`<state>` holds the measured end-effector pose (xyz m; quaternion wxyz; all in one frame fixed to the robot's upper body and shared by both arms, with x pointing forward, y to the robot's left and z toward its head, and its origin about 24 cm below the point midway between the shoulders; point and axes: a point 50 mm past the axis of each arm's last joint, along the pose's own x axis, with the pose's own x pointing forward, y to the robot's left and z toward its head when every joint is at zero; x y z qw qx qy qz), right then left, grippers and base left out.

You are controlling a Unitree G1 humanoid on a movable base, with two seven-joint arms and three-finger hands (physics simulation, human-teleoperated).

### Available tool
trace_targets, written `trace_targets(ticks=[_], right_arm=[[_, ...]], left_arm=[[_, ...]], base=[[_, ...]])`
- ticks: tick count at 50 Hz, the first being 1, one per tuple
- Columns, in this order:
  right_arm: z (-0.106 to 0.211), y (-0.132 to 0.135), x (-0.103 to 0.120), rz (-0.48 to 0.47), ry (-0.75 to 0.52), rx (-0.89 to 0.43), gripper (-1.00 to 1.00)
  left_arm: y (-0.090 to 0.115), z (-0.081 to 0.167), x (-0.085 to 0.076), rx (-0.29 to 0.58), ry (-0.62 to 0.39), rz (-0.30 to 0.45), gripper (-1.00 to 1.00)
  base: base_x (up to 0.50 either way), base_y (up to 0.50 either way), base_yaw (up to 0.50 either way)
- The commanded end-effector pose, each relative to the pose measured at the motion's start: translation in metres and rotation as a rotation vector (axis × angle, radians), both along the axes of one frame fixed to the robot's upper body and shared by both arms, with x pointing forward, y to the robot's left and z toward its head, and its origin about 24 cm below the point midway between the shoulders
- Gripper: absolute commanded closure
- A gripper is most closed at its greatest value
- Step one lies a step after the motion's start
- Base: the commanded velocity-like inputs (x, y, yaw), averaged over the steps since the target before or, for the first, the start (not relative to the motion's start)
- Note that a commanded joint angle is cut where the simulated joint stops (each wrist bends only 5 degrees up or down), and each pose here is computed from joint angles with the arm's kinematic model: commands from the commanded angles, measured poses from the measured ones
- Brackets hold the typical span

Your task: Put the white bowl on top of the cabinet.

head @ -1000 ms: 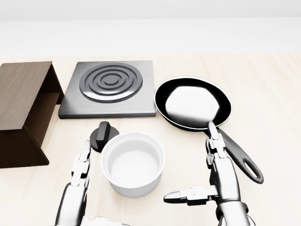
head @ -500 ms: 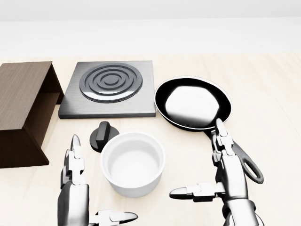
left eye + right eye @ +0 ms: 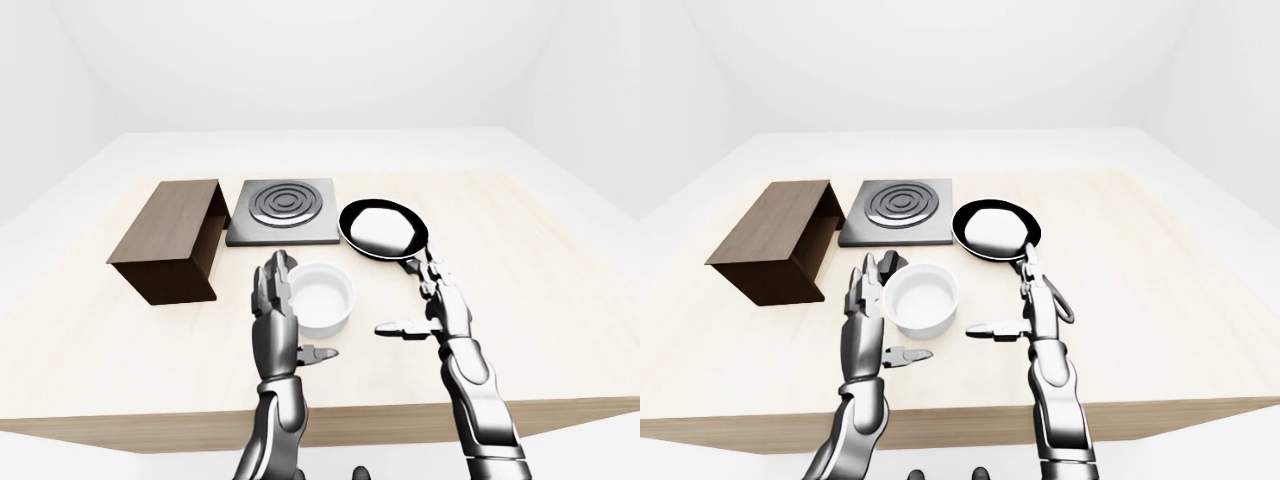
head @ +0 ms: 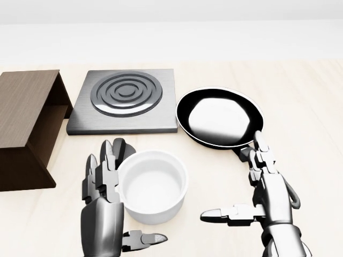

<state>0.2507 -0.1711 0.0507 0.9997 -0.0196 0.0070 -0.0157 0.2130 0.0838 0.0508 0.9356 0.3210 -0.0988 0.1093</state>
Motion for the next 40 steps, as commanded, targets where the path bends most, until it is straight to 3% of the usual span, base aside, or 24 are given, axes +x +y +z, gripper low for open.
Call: trace_targets(ticks=[1,10,16,20,31,40], right_arm=[[0.006,-0.004,-0.001,-0.006,-0.026,0.010,-1.00],[0.010,-0.008,-0.002,-0.013,-0.043,0.021,-1.00],[0.011,-0.009,-0.002,-0.014,-0.048,0.026,-1.00],[0.012,-0.010,-0.002,-0.015,-0.051,0.028,-1.00],[0.013,-0.011,-0.002,-0.016,-0.057,0.031,-1.00],[0.012,-0.011,-0.002,-0.015,-0.055,0.031,-1.00]], left_arm=[[-0.016,-0.005,0.009,0.093,-0.002,-0.042,-1.00],[-0.025,-0.015,0.024,0.213,0.021,-0.052,-1.00],[-0.029,-0.010,0.023,0.243,-0.010,-0.057,-1.00],[-0.035,-0.023,0.024,0.290,0.035,-0.085,-1.00],[-0.040,-0.020,0.029,0.334,0.010,-0.095,-1.00],[-0.040,-0.033,0.034,0.366,0.069,-0.105,-1.00]], base=[[0.00,0.00,0.00],[0.00,0.00,0.00],[0.00,0.00,0.00],[0.00,0.00,0.00],[0.00,0.00,0.00],[0.00,0.00,0.00]])
